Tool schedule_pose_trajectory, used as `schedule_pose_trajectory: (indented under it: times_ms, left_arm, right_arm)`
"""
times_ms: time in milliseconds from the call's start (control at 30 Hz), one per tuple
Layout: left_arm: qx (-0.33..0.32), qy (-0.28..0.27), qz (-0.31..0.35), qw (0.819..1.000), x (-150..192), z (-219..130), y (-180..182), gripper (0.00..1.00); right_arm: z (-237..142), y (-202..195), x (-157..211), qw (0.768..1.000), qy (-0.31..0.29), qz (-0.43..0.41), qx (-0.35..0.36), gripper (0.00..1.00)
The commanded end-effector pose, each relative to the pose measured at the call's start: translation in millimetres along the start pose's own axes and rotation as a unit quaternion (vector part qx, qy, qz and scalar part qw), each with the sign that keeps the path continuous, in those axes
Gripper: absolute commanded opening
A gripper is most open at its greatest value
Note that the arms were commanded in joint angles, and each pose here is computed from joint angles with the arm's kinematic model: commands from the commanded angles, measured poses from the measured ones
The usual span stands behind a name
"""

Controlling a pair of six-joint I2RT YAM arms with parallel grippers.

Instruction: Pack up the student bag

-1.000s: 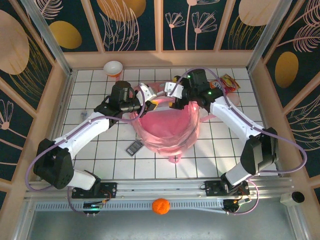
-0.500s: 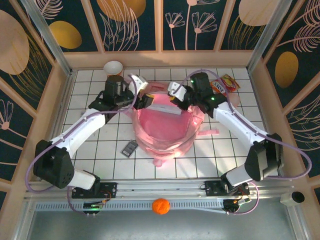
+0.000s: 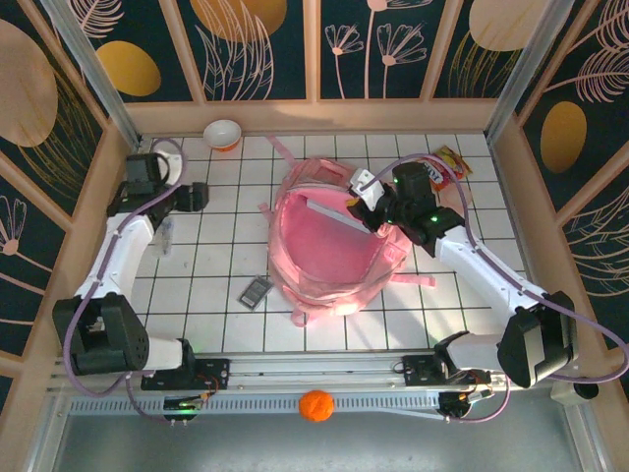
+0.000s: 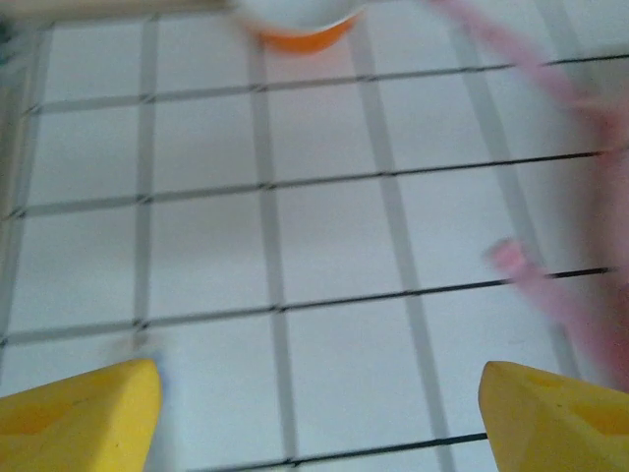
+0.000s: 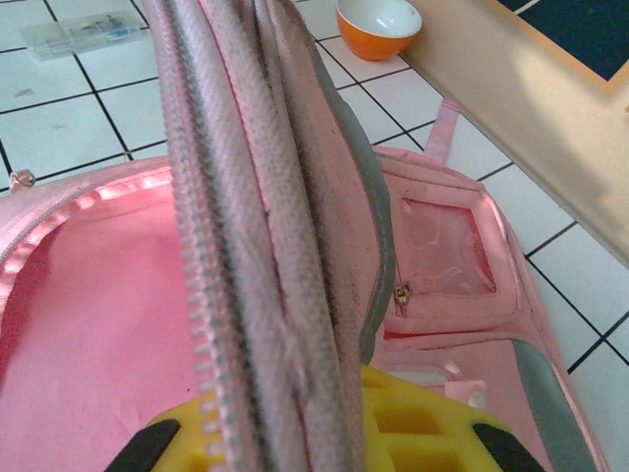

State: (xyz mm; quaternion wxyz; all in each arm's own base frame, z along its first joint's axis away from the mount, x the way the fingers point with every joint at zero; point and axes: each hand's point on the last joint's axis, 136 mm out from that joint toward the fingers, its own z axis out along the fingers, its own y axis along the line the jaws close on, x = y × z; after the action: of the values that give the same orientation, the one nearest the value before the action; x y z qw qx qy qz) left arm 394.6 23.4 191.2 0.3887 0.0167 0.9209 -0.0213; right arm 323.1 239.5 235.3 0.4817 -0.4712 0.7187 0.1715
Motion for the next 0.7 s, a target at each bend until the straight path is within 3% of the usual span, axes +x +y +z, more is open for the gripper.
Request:
schedule_pose_trajectory:
  times_ms: [0,367,667]
  left_arm:
    - [-0.087,0.095,-0.011,0.992,53.9,6.7,51.4,0.83]
    - [-0.133,0.229,-0.023,0.964,120.8,60.5,86.1,0.82]
    - [-0.131,0.26,-0.039,0.956,138.8,86.2,98.2,0.8]
  right_arm:
    - [-4.8,14.1,-42.8,0.996,-0.076,-0.004,-0.037,0.0]
    - [10.1,30.5,-19.7,0.997,-0.043,-0.014,-0.065,0.0]
    - [7.8,33.4,-19.3,0.997,-0.039,-0.013,-0.071,0.0]
